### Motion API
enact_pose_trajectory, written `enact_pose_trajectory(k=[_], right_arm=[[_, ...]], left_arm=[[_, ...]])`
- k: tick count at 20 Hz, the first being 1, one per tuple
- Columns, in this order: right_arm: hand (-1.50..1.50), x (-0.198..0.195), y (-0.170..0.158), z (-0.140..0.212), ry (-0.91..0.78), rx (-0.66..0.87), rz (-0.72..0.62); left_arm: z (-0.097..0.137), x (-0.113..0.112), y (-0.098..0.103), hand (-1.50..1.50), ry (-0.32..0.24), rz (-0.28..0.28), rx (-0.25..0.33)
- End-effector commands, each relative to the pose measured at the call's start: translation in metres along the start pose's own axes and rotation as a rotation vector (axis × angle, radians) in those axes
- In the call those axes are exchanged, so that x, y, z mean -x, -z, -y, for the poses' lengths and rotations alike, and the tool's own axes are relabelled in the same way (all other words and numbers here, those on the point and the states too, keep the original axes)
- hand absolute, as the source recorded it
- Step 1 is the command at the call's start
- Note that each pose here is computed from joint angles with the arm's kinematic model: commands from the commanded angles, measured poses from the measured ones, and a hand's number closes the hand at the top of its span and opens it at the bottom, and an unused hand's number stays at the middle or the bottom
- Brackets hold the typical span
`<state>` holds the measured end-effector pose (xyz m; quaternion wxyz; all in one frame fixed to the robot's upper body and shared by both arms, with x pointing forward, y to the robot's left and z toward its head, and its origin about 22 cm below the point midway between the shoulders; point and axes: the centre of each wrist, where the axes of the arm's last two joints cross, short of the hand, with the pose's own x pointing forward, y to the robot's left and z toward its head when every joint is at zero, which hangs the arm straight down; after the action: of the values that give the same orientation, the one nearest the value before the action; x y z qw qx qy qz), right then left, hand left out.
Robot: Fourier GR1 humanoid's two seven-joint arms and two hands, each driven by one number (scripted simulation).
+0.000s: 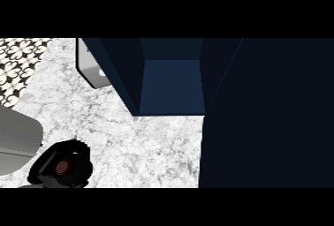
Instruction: Pick up the wine, place it into the cabinet and close the cabinet
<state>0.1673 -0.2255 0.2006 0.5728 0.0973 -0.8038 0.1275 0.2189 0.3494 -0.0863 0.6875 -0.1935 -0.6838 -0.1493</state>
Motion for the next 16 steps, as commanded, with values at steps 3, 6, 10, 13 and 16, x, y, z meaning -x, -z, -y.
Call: enact_pose_trajectory(k=[3, 6, 10, 13, 16], right_arm=[[-1.5, -0.015, -0.018, -0.002, 0.015, 0.005, 0.056], [-1.5, -0.009, -0.018, 0.009, -0.003, -0.009, 0.036], [-1.5, -0.028, -0.026, 0.006, -0.008, -0.031, 0.047], [-1.5, -0.014, -0.03, 0.002, 0.008, -0.021, 0.046], [-1.5, -0.019, -0.029, -0.001, 0.033, -0.022, 0.029]], left_arm=[[0.019, 0.021, -0.017, 1.5, -0.009, 0.151, -0.476], [0.032, 0.012, -0.006, 1.5, 0.027, 0.23, -0.529], [0.052, 0.003, 0.011, 1.5, 0.089, 0.315, -0.542], [0.047, -0.025, 0.019, 1.5, 0.139, 0.394, -0.549], [0.07, -0.043, 0.019, 1.5, 0.014, 0.41, -0.496]])
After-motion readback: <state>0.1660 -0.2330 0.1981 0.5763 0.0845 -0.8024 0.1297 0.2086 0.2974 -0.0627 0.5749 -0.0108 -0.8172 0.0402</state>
